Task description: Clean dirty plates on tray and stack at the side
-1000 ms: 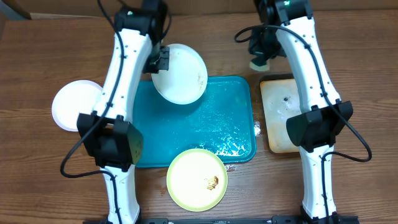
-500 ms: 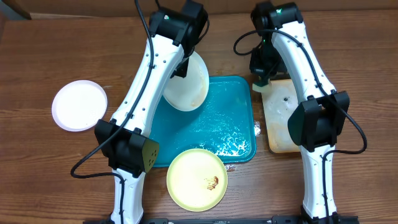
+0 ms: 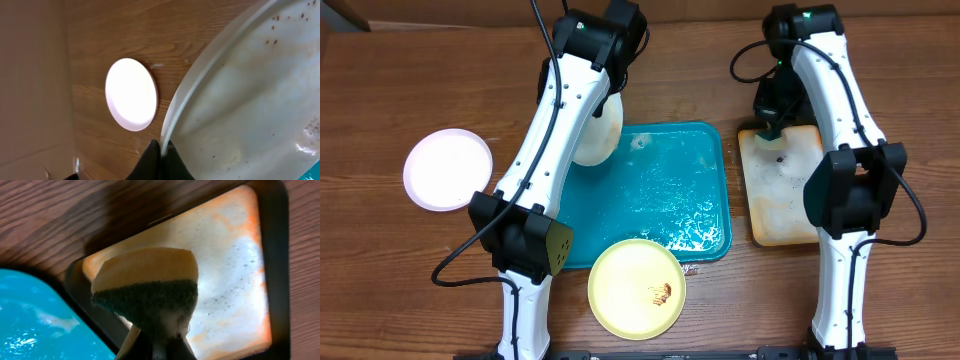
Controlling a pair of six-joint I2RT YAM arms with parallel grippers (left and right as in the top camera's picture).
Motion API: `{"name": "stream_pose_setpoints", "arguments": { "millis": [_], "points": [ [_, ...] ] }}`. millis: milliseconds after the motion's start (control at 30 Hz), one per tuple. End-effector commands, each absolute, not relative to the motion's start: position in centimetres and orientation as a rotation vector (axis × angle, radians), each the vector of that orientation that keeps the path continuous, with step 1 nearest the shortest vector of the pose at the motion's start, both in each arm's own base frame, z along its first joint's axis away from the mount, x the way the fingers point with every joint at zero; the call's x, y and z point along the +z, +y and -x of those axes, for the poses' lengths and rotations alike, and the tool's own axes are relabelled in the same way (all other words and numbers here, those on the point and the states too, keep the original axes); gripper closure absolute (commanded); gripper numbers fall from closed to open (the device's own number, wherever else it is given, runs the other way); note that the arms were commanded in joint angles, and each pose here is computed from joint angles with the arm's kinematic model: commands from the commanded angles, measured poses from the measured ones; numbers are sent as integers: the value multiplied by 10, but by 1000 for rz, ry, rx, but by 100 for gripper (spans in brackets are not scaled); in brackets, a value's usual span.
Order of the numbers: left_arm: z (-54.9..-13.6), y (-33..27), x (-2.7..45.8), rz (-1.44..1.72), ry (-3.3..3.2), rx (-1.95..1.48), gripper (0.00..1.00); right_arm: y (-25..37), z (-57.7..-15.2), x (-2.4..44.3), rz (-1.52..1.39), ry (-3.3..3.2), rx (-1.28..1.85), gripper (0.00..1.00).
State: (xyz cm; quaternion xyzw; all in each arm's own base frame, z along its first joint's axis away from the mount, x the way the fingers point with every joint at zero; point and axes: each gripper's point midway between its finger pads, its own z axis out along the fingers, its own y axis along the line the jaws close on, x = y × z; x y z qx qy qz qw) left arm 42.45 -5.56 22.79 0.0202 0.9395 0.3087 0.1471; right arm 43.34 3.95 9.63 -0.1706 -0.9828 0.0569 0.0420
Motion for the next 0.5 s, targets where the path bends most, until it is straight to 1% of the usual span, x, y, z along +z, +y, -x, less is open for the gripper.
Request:
{"name": "stream_pose_setpoints", "arguments": {
  "millis": [0, 267, 467],
  "points": [
    [-425, -42, 257, 19, 2597, 943, 96, 36, -431, 101, 514, -3014, 186, 96],
    [-427, -35, 263, 33, 2555, 1008, 96, 23, -416, 83, 535, -2928, 217, 96],
    [-425, -23, 255, 62, 2564, 1064, 96, 10, -407, 74, 572, -2873, 227, 96]
  ]
}}
